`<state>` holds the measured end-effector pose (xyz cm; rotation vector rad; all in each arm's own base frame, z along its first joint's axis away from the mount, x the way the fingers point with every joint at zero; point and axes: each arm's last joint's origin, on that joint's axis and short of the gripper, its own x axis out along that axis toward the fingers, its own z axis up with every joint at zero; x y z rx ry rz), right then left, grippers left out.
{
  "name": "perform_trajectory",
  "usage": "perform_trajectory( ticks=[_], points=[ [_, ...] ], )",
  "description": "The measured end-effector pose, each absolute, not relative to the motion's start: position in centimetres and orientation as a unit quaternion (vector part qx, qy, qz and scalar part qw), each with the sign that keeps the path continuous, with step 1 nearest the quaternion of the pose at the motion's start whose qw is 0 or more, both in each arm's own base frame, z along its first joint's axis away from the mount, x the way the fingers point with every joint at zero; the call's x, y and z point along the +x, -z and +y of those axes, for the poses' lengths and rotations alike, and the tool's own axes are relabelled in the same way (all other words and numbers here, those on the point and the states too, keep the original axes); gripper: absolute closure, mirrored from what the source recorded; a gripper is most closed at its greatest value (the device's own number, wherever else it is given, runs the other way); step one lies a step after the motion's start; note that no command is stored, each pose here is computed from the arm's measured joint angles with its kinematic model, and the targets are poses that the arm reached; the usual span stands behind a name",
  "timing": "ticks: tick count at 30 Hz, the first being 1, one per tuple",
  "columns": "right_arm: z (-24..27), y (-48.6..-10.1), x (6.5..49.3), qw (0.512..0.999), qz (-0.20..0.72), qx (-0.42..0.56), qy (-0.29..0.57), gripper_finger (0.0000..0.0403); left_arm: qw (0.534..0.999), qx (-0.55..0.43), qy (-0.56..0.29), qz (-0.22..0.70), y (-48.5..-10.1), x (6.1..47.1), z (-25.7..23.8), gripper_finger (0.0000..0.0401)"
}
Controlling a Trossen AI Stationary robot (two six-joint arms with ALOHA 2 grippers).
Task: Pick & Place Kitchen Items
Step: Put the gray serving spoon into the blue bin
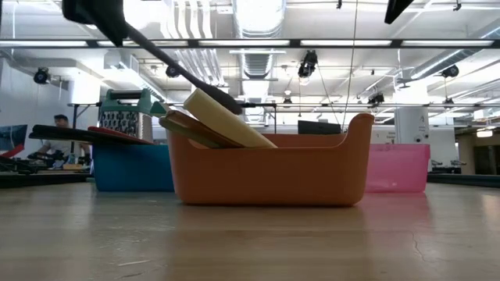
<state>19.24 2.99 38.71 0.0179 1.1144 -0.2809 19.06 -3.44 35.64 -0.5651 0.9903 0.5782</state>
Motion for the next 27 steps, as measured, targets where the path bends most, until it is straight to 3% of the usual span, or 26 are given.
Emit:
perform_trajectory(
  ticks=[20,27],
  points=[
    [0.9,-39.1,20.3,0.847,0.448,0.118,0.262,0.0216,0.823,-0.158,-0.203,0.506,-33.7,17.9,-1.9,0.0313],
    [0.3,-39.1,20.3,0.843,0.446,0.124,0.274,0.0216,0.793,-0.189,-0.221,0.535,-31.3,18.2,0.5,0.0313]
  ],
)
